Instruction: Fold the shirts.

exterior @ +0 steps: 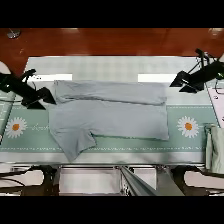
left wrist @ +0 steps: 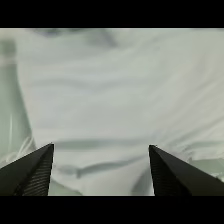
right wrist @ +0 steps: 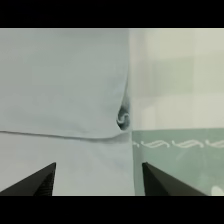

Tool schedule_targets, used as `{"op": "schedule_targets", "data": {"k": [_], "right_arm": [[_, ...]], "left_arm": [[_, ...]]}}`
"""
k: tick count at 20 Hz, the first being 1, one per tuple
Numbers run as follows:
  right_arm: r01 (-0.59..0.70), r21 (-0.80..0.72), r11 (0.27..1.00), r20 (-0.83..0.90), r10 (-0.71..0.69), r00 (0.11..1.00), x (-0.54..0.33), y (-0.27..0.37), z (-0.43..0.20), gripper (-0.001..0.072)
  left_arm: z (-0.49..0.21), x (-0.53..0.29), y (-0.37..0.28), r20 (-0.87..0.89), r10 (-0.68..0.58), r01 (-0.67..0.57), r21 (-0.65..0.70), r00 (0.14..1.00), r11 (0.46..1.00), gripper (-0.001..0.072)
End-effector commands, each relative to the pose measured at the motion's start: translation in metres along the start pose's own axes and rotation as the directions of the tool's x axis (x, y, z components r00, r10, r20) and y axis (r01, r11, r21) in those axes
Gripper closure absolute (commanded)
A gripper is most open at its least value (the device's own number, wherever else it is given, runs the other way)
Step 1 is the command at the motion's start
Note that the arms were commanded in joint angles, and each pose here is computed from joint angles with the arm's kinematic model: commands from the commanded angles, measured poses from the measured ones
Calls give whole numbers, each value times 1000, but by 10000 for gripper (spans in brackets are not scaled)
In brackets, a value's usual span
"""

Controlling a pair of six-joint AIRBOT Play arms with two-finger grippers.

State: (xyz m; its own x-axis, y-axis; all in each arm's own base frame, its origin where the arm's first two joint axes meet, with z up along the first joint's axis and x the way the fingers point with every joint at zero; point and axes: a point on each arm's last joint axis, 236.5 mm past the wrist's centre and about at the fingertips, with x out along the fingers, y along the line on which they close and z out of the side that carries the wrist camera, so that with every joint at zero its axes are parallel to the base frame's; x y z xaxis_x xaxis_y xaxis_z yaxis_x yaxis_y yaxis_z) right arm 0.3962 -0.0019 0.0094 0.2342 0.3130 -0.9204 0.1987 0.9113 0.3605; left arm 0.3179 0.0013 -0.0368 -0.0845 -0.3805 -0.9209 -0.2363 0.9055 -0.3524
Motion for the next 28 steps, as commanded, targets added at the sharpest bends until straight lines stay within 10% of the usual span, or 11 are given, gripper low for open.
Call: {"op": "schedule_targets", "data": {"k": [1, 7, 21, 22, 24, 28], "right_arm": [[-35, 62, 997, 129, 27, 991, -4, -10, -45, 89], [-255, 134, 958, 217, 223, 950, 6, 27, -117, 89], [-302, 155, 941, 220, 265, 939, 2, 35, -119, 89], [-289, 175, 941, 229, 247, 942, 0, 27, -116, 89], [-241, 241, 940, 227, 187, 956, -4, -5, -118, 90], [101, 346, 933, -58, -86, 995, 0, -95, -193, 90]], "left_arm": [[-60, 15, 24, 17, -26, 28, -129, 1000, 991, 5], [-130, 63, 37, 62, -143, 155, -347, 988, 925, 5], [-123, 99, 1, 176, -284, 321, -240, 943, 916, 15], [-118, 96, 0, 193, -287, 330, -250, 938, 910, 99], [-111, 91, -3, 217, -298, 347, -245, 930, 905, 651], [-111, 90, -4, 217, -304, 351, -226, 928, 909, 683]]}}
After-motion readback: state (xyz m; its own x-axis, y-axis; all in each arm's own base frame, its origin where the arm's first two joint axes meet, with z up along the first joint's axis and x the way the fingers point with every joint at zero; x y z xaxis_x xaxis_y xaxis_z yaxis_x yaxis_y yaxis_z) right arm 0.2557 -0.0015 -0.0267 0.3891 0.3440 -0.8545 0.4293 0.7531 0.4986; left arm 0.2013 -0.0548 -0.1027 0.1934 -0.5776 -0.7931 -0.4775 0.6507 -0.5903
